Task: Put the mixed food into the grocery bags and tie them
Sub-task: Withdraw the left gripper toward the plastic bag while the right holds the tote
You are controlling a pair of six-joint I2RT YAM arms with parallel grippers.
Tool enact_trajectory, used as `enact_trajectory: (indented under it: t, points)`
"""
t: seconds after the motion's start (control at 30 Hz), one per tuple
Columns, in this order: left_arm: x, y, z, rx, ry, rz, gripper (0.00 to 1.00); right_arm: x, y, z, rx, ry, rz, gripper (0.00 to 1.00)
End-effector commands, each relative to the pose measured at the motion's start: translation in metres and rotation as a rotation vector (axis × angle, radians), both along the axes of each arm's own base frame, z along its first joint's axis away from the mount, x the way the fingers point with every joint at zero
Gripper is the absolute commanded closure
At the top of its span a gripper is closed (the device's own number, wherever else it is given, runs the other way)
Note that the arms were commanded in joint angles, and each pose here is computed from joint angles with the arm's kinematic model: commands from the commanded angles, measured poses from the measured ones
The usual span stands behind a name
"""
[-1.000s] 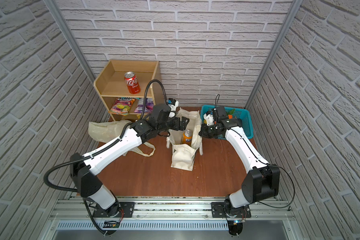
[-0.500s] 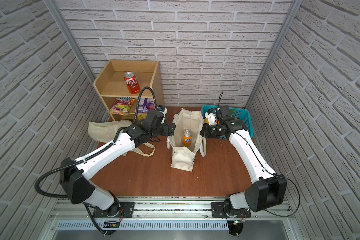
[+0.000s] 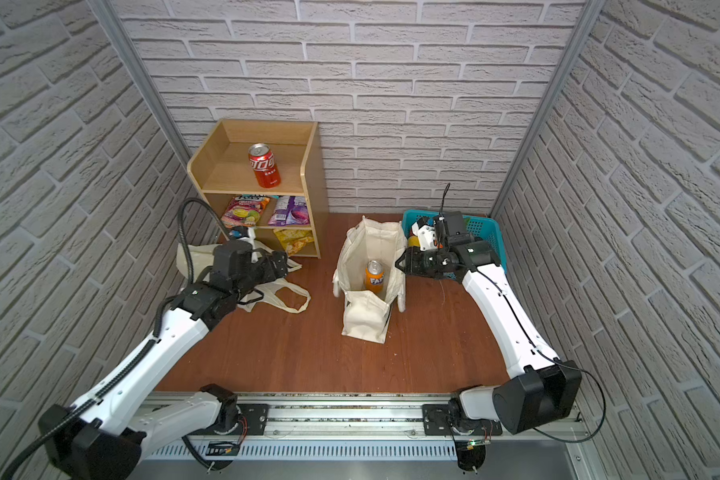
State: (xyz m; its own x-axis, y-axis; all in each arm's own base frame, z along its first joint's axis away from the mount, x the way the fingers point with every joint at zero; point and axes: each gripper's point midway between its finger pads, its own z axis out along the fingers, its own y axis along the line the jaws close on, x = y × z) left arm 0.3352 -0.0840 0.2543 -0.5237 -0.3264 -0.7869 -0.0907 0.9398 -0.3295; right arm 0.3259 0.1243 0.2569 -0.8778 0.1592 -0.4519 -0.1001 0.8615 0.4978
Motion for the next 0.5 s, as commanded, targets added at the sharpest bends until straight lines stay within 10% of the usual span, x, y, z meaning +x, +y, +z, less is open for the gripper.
enact_trajectory:
  t: [0.0,0.47]
  points:
    - [0.014,0.010,0.012,-0.179,-0.071,0.024,0.02,0.000,0.000,0.020,0.024,-0.078,-0.002,0.49]
    - [0.093,0.034,0.015,-0.514,-0.180,0.069,0.22,-0.002,-0.002,0.027,0.031,-0.106,-0.020,0.48]
